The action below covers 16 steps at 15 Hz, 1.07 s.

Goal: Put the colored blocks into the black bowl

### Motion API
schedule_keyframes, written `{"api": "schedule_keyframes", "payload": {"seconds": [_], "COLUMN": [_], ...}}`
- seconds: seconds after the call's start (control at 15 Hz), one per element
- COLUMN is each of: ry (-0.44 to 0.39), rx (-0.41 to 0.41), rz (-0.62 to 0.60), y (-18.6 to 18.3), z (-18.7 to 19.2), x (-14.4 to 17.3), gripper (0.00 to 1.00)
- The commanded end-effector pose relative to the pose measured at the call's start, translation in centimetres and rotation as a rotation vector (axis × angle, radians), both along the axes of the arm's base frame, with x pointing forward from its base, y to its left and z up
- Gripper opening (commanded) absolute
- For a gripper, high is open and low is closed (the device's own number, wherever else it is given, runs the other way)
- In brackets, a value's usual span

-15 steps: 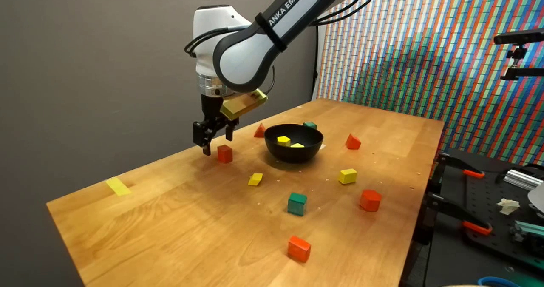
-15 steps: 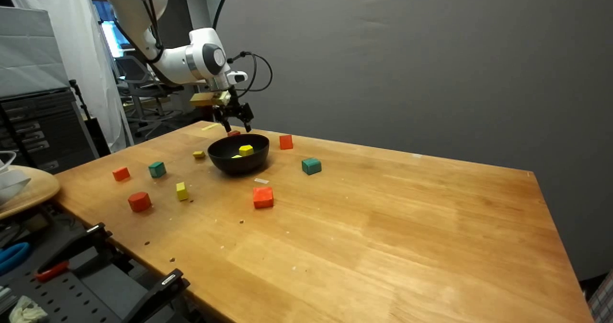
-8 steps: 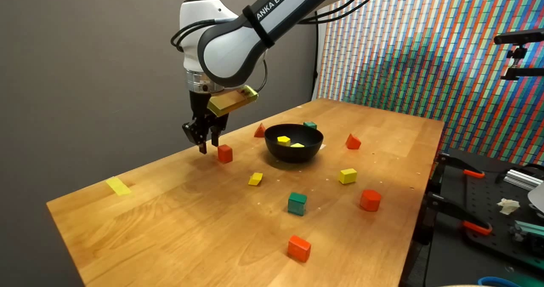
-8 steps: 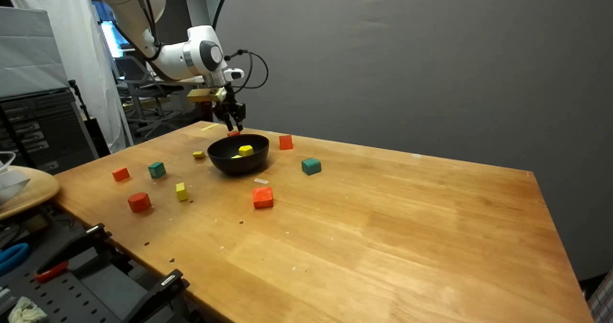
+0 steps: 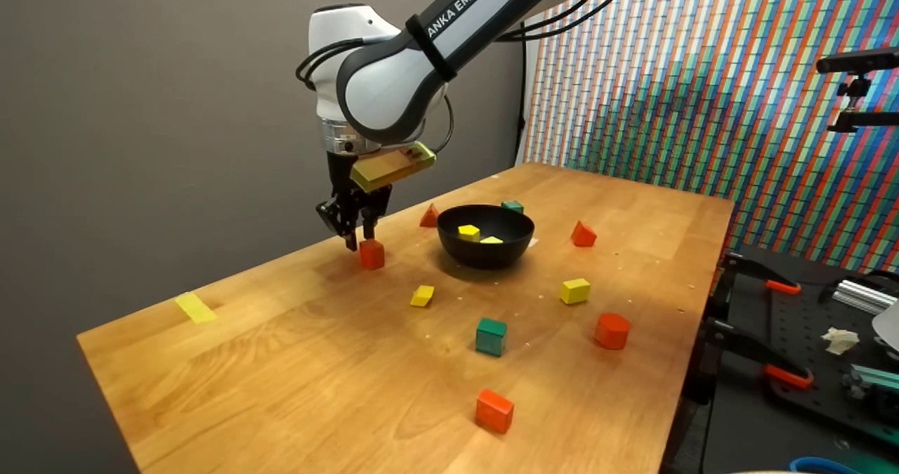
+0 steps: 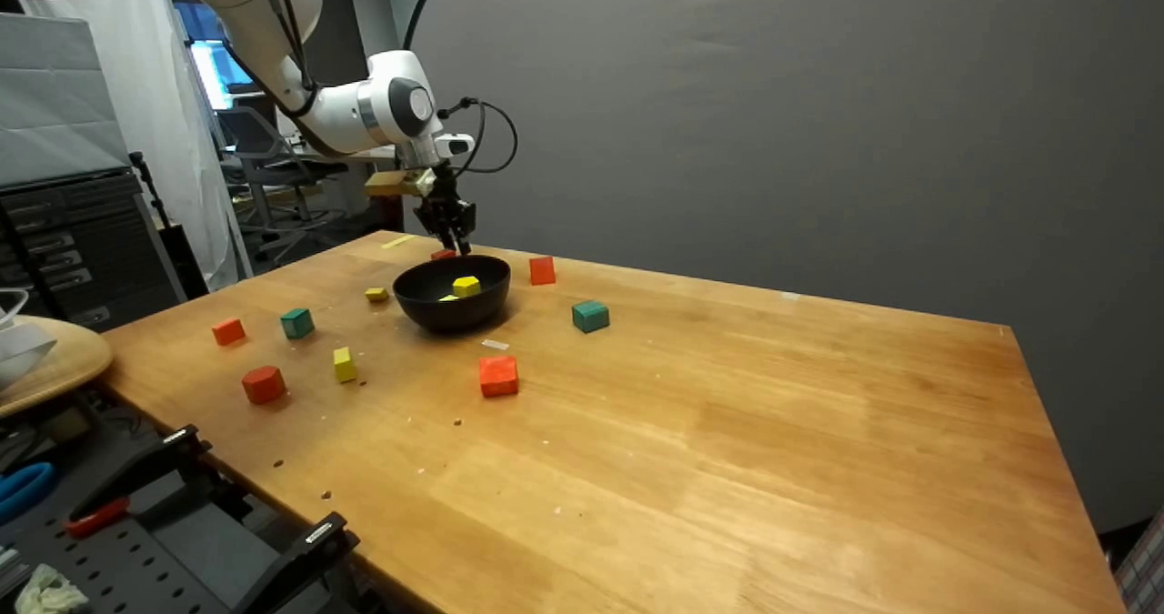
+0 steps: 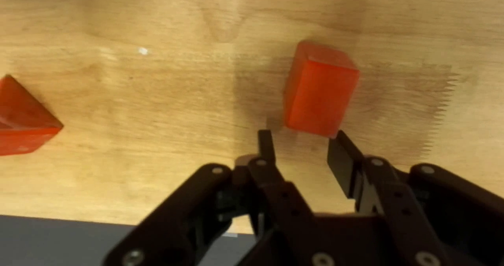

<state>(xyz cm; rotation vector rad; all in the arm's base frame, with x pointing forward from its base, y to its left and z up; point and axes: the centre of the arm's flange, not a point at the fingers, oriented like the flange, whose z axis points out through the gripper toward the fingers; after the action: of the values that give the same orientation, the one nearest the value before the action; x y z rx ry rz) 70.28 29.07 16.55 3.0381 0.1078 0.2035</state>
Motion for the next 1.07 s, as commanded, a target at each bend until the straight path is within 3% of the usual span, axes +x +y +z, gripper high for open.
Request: {"api": "schedule_keyframes", "payload": {"seconds": [0.0,0.13,0.2,0.33,0.67,1.0], "ry": [0.032,0.054,0.063,0.087,0.097,0.037], "rx": [-0.001,0.002,0.007,0.024,0.048,0.0], "rz": [-0.04,-0.041,-0.036,-0.037,-0.018,-0.007], "y": [-0.6,-0.6,-0.4,-0.2,-0.1,-3.5], "z": [-0.4,-0.8,-0.9,-1.2,0.1,7.0], "x": [-0.3,-0.7,-1.0,-1.6,-2.8,-6.1], "gripper": [0.72,0.88,0.46,0.51,0.1,0.14]}}
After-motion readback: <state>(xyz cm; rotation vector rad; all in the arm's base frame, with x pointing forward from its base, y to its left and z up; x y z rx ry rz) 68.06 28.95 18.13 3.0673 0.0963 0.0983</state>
